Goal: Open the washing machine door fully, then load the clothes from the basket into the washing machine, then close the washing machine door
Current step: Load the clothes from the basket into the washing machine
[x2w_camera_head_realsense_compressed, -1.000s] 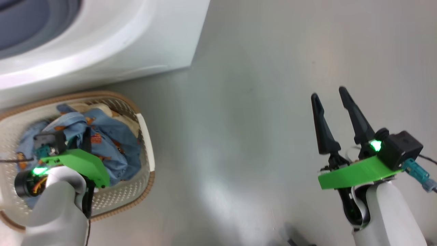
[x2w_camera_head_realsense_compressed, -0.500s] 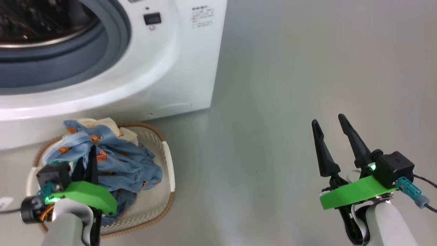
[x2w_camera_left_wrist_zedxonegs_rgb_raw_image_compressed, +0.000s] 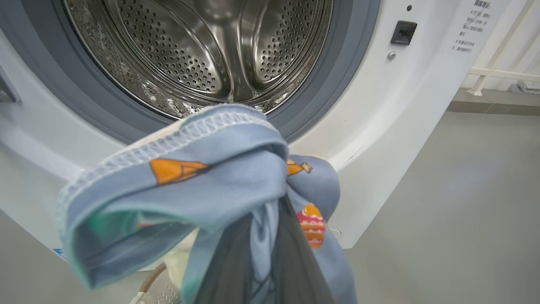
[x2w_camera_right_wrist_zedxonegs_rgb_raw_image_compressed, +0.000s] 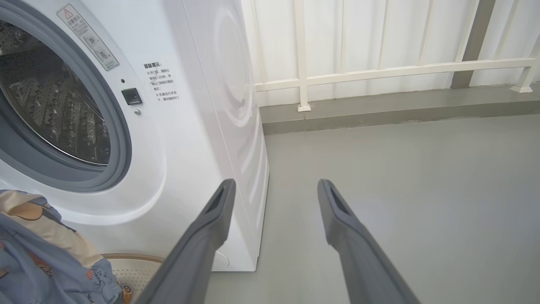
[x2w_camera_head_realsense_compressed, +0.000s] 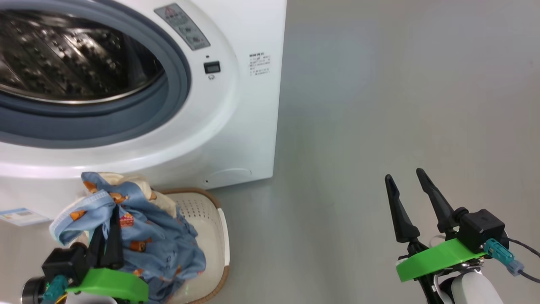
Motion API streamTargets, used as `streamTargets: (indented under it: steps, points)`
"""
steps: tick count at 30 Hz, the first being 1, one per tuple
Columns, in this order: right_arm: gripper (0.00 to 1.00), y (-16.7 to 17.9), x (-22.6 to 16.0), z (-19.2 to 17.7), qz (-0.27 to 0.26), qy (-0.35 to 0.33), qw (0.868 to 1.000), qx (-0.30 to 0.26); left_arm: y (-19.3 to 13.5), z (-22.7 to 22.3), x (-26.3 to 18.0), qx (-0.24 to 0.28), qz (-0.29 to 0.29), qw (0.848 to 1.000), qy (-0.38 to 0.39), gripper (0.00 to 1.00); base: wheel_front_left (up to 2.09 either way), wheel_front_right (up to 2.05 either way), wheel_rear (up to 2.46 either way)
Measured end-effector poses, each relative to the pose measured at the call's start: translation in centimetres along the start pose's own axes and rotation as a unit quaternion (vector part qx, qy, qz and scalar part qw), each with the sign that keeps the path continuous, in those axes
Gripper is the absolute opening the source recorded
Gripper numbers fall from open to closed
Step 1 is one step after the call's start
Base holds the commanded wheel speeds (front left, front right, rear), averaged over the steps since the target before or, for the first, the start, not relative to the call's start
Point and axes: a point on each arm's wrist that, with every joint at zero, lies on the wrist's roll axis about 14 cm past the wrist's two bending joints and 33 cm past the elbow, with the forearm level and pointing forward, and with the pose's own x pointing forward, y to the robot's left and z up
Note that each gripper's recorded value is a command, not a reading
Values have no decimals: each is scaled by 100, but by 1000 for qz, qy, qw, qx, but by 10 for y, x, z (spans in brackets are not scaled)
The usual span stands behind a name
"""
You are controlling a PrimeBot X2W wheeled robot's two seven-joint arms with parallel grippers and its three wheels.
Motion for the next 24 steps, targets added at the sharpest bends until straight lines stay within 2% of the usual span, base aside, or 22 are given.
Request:
streamTargets:
  steps: [14, 24]
  points:
    - [100, 1, -30, 29, -2, -35, 999, -6, -1, 55, -49, 33, 5, 996, -84, 0, 0, 0, 0]
    - [100, -2, -50, 40, -9, -50, 999, -5, 0, 61, -80, 45, 10, 994, -98, 0, 0, 0, 0]
